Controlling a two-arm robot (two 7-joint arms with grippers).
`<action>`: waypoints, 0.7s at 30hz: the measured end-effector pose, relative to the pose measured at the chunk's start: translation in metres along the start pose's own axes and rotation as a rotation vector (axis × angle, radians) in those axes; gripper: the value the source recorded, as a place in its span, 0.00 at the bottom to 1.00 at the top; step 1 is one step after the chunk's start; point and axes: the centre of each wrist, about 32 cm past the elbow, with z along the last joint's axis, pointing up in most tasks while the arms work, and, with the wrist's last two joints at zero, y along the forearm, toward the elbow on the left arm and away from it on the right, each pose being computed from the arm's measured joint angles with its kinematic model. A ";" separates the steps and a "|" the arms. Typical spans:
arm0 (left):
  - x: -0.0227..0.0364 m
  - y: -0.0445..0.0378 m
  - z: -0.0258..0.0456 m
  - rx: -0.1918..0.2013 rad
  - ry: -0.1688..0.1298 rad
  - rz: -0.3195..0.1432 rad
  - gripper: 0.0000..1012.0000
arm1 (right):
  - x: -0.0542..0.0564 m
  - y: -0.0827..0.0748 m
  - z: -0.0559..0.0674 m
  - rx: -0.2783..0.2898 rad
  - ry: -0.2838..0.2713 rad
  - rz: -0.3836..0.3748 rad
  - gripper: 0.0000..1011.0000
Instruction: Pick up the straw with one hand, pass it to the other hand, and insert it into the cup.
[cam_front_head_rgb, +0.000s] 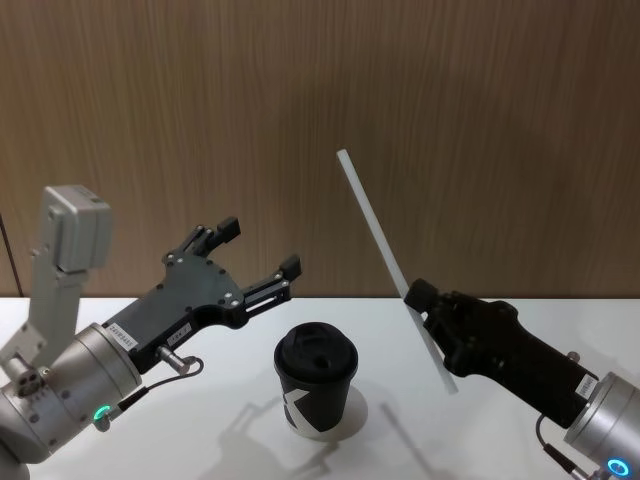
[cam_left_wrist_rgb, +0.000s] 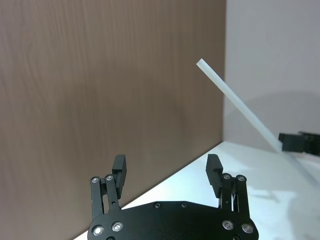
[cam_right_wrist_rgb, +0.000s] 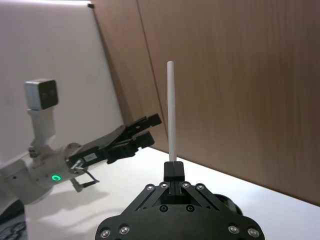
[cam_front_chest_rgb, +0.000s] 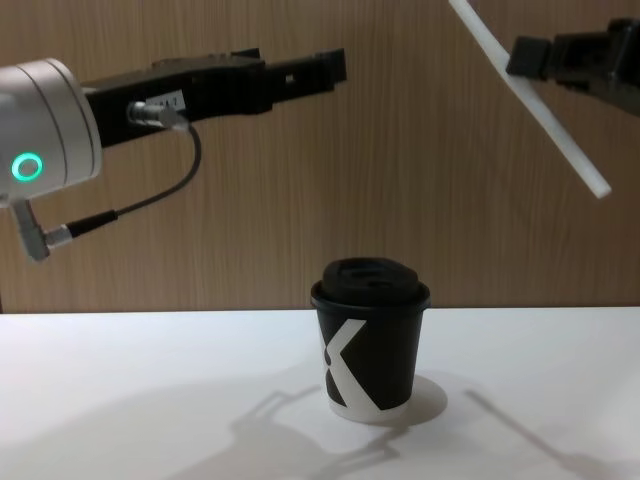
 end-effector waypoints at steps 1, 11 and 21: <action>0.0006 0.0003 0.0004 -0.004 0.010 -0.010 0.99 | 0.000 0.000 -0.001 0.005 0.003 0.013 0.00; 0.0052 0.0032 0.0012 -0.060 0.155 -0.108 0.99 | -0.003 0.000 -0.008 0.043 0.023 0.100 0.00; 0.0063 0.0050 -0.0035 -0.097 0.270 -0.176 0.99 | -0.002 0.001 -0.015 0.063 0.032 0.126 0.00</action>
